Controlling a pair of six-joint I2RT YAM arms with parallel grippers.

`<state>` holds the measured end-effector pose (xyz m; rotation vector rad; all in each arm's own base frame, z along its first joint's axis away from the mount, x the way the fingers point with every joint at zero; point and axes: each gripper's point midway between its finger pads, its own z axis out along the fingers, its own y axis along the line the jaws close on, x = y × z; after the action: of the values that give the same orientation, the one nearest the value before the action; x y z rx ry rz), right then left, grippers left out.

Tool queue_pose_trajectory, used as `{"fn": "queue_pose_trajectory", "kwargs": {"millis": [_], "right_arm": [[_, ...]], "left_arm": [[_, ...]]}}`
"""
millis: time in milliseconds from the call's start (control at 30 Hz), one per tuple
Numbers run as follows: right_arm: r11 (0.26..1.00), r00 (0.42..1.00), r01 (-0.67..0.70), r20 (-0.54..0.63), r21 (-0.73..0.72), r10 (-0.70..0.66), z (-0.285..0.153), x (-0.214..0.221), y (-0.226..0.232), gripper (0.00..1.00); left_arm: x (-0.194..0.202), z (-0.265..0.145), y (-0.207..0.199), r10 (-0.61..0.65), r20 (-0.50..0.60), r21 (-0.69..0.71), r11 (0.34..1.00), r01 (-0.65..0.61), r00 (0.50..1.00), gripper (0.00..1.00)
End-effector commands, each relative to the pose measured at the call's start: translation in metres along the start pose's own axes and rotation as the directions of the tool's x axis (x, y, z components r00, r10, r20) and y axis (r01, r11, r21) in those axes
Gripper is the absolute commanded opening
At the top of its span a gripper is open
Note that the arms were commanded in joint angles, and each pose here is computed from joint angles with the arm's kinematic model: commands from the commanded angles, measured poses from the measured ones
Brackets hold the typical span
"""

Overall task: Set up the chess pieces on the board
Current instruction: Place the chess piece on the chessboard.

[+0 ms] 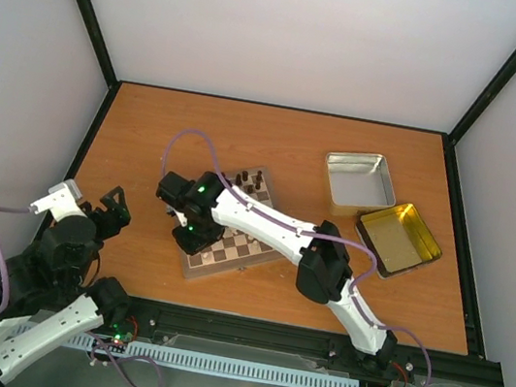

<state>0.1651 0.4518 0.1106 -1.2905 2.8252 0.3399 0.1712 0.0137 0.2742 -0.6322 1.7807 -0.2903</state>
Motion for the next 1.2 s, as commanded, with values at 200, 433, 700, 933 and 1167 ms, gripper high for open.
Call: {"fn": "queue_pose_trajectory", "kwargs": {"millis": [200, 433, 700, 933, 1167], "right_arm": [[0.999, 0.999, 0.017, -0.039, 0.049, -0.015, 0.015, 0.004, 0.009, 0.08], [0.995, 0.998, 0.032, -0.048, 0.094, -0.028, 0.028, 0.007, 0.01, 0.08], [0.991, 0.998, 0.029, -0.052, 0.131, -0.022, 0.039, 0.006, 0.003, 0.09], [0.989, 0.998, 0.035, -0.061, 0.146, -0.026, 0.046, 0.006, 0.0, 0.11], [0.987, 0.998, 0.032, -0.063, 0.16, -0.022, 0.051, 0.006, -0.003, 0.16]], "left_arm": [[-0.013, -0.01, 0.011, -0.065, 0.045, -0.01, 0.998, 0.066, 0.997, 0.9], [-0.014, -0.011, 0.01, -0.07, 0.047, -0.001, 0.998, 0.07, 0.996, 0.92], [-0.015, -0.013, 0.011, -0.08, 0.057, 0.017, 0.997, 0.079, 0.995, 0.93], [-0.015, -0.012, 0.011, -0.078, 0.056, 0.018, 0.997, 0.077, 0.995, 0.93], [-0.015, -0.012, 0.01, -0.077, 0.058, 0.021, 0.997, 0.076, 0.995, 0.93]]}}
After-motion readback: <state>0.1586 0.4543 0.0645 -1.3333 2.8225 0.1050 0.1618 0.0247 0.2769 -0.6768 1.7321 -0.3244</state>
